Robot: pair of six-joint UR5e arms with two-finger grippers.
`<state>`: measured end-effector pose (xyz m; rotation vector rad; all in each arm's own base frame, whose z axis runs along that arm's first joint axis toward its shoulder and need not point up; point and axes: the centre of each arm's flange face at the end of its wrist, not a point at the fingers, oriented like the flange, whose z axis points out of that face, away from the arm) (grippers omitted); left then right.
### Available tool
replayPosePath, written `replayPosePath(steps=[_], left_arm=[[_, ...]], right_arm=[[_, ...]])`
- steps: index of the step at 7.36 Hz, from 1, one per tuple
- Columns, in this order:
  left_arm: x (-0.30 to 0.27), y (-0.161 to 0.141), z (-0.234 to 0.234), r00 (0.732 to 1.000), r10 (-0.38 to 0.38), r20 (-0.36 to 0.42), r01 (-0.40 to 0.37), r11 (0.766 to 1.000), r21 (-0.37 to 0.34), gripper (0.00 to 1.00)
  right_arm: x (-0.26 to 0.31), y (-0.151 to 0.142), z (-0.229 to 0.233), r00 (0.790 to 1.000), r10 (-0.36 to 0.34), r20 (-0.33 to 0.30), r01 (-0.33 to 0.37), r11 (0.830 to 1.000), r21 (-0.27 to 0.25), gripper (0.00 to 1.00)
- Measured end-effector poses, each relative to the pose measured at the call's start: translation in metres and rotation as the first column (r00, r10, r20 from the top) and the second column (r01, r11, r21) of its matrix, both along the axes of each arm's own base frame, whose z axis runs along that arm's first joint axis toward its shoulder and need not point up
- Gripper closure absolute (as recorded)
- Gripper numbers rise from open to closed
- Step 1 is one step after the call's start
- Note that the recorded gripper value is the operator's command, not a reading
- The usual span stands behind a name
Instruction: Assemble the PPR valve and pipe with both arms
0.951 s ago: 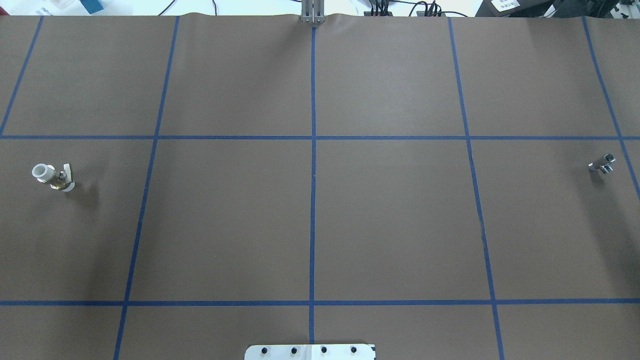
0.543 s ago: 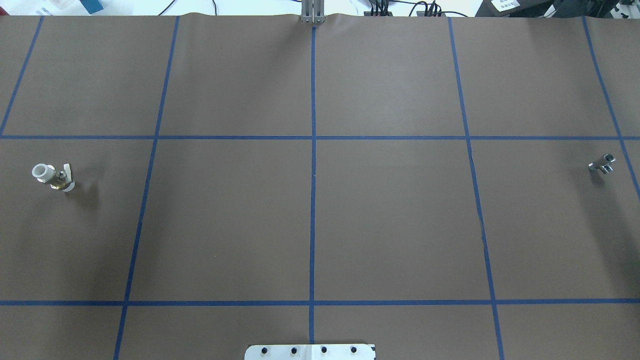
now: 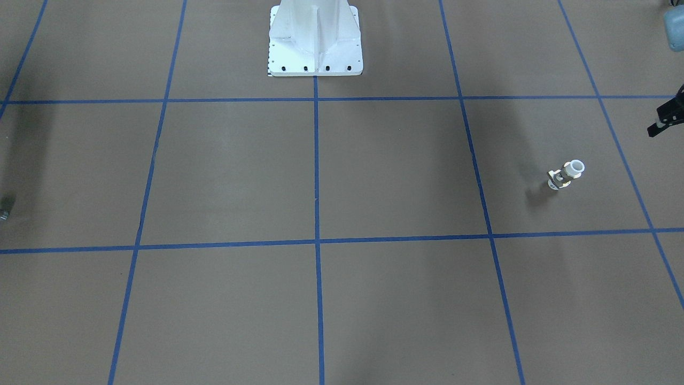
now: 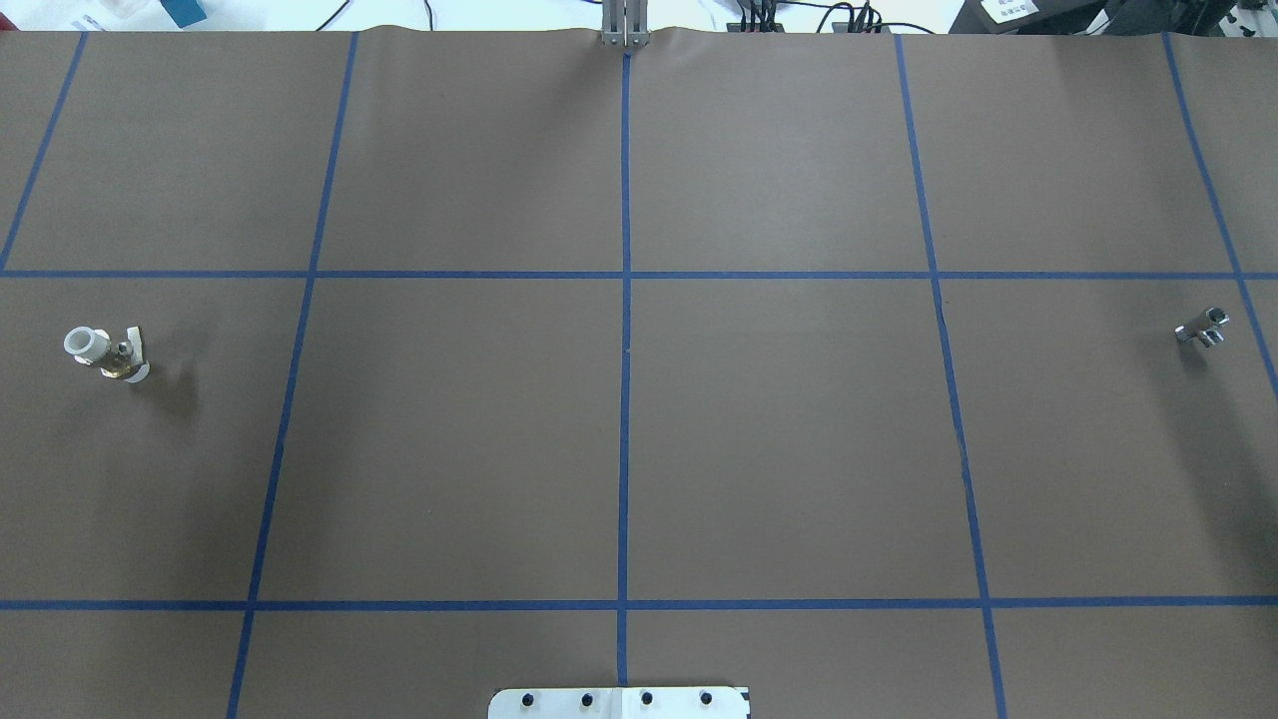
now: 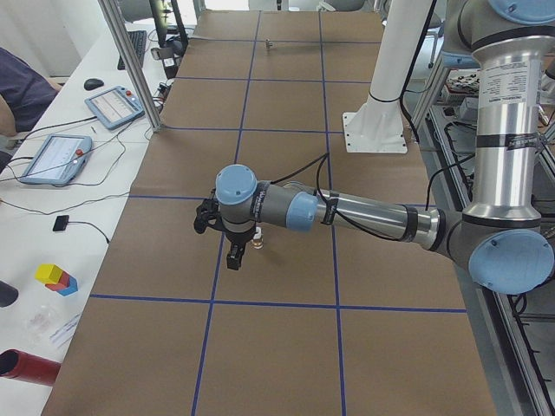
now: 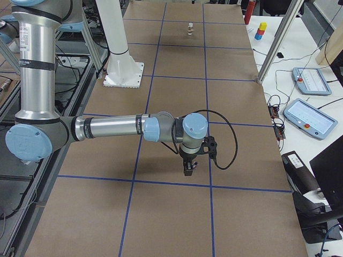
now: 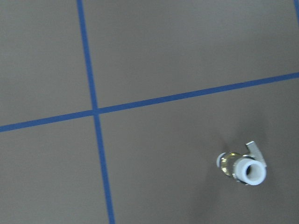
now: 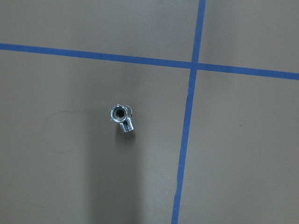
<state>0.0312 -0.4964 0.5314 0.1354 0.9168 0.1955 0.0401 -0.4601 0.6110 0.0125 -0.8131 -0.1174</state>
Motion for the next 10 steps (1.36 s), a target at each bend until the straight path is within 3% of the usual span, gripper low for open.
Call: replayPosePath(steps=[2,5,10], left_arm=[[0.033,-0.01,-0.018,1.0,0.015,-0.003,-0.015,1.0,-0.017,0.0],[0.087,-0.005,-0.024,0.996,-0.063,0.064,0.069,0.993,-0.099,0.01],[0.144,0.017,-0.001,0.989,-0.053,0.137,0.067,0.993,-0.094,0.01]], right_arm=[[0.0,0.0,0.0,1.0,0.0,-0.001,0.0,1.0,0.001,0.01],[0.0,0.002,0.003,1.0,0.0,-0.002,0.0,1.0,-0.006,0.01],[0.0,0.001,0.006,1.0,-0.002,-0.002,0.002,1.0,-0.01,0.01]])
